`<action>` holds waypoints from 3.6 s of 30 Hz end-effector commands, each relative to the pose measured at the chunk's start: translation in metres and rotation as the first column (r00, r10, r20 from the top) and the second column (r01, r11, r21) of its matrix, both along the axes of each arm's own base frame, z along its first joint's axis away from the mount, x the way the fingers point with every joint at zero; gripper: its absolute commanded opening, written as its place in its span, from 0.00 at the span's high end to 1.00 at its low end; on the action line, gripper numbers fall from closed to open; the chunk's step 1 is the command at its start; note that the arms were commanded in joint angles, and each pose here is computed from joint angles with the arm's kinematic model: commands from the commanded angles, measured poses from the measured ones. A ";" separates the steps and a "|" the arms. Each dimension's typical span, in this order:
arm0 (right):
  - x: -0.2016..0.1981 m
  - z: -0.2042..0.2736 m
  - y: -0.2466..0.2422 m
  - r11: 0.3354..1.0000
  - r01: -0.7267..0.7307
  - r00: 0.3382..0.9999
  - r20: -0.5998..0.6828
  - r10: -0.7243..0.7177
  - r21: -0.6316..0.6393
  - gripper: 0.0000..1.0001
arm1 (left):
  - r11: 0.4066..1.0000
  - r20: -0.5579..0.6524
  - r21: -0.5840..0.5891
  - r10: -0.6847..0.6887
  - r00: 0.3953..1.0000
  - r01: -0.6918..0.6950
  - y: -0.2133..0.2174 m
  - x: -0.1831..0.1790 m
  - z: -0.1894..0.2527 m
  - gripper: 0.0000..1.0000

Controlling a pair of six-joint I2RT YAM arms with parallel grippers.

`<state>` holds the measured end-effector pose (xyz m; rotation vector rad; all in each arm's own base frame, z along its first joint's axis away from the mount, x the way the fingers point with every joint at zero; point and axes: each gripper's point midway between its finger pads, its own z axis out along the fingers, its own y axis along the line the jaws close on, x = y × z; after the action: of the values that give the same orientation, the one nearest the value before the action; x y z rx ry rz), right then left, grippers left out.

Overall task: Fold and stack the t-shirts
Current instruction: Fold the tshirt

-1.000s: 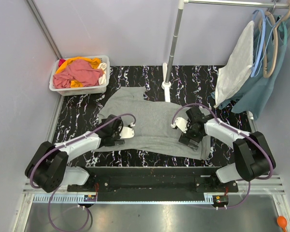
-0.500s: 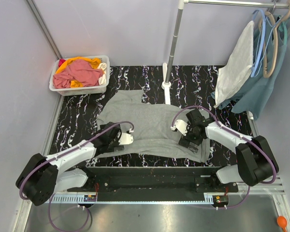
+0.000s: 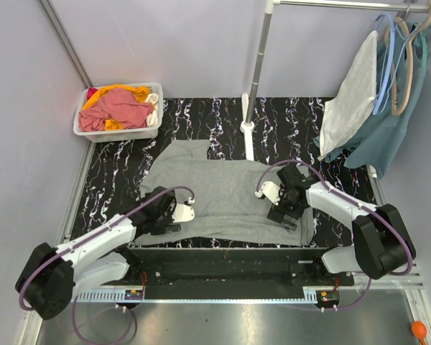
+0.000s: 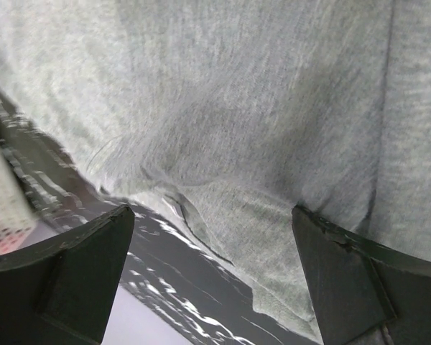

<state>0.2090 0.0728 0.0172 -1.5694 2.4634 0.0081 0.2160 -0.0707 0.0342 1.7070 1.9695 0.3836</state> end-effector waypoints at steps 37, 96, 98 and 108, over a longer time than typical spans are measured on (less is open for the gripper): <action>0.212 0.023 -0.055 0.837 0.472 0.847 0.123 -0.517 0.276 0.11 | 0.923 -0.168 -0.384 -0.078 0.983 0.008 -0.075 0.164 0.077 0.01; 0.189 -0.029 -0.077 0.857 0.473 0.874 0.009 -0.485 0.202 1.00 | 0.822 -0.256 -0.550 0.001 0.967 -0.146 -0.157 0.324 0.047 0.01; 0.187 -0.030 -0.076 0.857 0.474 0.875 0.005 -0.485 0.202 1.00 | 0.835 -0.258 -0.535 -0.020 0.966 -0.126 -0.162 0.318 0.044 0.01; 0.181 -0.031 -0.075 0.866 0.456 0.884 0.004 -0.467 0.205 1.00 | 0.916 -0.278 -0.396 -0.058 0.959 -0.059 -0.166 0.308 0.013 0.06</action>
<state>0.4112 0.0086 0.0131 -0.8180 2.5551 0.1499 0.5135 -0.2490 0.0524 1.5014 2.0649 -0.3717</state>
